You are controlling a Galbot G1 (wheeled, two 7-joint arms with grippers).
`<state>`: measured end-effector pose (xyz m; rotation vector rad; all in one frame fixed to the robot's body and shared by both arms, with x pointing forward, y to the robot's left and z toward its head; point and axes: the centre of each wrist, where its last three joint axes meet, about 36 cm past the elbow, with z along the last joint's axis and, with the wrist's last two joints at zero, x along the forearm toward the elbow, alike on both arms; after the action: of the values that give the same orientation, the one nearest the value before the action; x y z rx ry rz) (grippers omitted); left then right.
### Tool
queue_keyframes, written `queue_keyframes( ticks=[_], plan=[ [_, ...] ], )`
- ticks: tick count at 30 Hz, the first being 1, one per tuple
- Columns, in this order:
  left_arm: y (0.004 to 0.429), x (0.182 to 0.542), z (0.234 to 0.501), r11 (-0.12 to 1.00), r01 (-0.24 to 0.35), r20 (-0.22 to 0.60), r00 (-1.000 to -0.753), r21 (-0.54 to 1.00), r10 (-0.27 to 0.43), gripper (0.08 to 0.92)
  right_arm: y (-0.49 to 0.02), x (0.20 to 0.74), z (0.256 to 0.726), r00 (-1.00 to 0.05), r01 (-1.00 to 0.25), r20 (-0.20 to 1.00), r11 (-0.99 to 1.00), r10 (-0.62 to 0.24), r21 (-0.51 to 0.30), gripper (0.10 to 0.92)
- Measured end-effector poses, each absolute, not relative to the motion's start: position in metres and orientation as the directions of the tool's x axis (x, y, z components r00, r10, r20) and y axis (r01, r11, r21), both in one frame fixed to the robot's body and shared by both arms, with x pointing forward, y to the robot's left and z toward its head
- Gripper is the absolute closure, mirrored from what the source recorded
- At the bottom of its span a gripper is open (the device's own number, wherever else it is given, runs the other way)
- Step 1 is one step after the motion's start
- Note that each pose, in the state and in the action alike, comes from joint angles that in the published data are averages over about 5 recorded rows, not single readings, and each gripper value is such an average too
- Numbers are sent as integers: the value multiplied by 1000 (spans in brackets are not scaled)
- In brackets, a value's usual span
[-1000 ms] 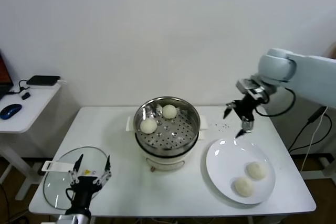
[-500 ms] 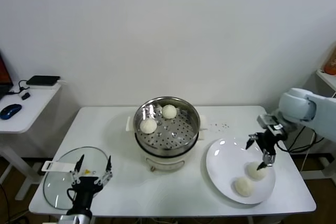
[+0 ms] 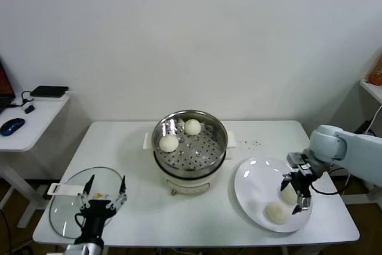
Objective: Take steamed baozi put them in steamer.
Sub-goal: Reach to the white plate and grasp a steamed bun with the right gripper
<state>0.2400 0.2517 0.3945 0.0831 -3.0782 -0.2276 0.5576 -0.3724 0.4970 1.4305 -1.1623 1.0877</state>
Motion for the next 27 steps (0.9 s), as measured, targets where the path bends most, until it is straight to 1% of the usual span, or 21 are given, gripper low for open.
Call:
queue_keyframes(
  ticks=[7, 27],
  plan=[
    [253, 240, 393, 987, -50, 54, -997, 150, -59, 177, -366, 557, 479, 163, -984, 979, -89, -121, 153, 200],
    [254, 240, 390, 987, -52, 60, -996, 150, -61, 177, -355, 558, 448, 166, -983, 979, -95, -117, 155, 200]
  ],
)
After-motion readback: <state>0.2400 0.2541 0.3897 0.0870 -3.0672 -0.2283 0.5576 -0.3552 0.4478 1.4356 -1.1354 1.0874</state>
